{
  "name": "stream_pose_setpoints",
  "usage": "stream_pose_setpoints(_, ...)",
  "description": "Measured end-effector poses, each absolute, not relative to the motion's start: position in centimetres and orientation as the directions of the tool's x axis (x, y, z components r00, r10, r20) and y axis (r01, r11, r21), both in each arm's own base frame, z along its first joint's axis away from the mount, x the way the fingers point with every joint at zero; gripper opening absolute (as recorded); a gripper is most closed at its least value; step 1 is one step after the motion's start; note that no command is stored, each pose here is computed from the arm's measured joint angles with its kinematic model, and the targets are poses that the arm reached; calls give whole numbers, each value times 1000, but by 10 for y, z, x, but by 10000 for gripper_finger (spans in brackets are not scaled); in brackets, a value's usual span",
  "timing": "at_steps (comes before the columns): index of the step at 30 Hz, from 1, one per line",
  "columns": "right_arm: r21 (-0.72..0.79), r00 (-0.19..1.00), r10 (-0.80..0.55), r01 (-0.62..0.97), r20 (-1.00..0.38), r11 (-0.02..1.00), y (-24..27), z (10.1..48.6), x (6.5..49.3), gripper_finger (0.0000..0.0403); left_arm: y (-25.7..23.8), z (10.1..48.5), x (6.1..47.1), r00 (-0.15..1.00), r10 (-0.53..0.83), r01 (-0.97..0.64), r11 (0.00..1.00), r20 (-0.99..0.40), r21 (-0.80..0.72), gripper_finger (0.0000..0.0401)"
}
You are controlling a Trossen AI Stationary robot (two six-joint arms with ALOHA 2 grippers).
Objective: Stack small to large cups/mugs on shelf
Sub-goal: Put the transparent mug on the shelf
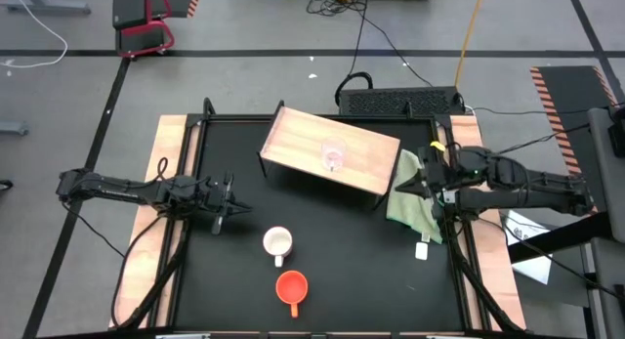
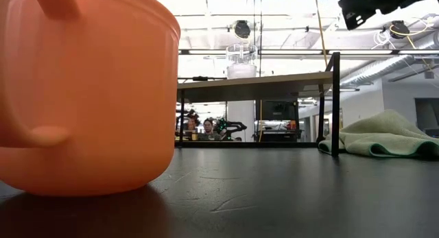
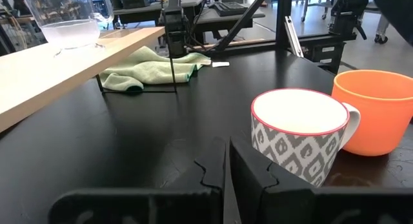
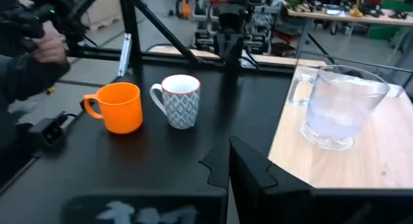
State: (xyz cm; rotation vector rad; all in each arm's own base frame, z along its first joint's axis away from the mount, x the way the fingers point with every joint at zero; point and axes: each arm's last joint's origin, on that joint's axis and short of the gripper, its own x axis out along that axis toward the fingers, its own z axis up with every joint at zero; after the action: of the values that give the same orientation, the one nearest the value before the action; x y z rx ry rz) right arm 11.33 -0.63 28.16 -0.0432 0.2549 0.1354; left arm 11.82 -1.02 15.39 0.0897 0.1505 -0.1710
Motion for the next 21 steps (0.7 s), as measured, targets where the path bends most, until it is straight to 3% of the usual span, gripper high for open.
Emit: stream_pose_setpoints(21,24,954,171,-170,-248,985,0,238,101,0,-10,154,118,974,-163,178,980,-157,88,26)
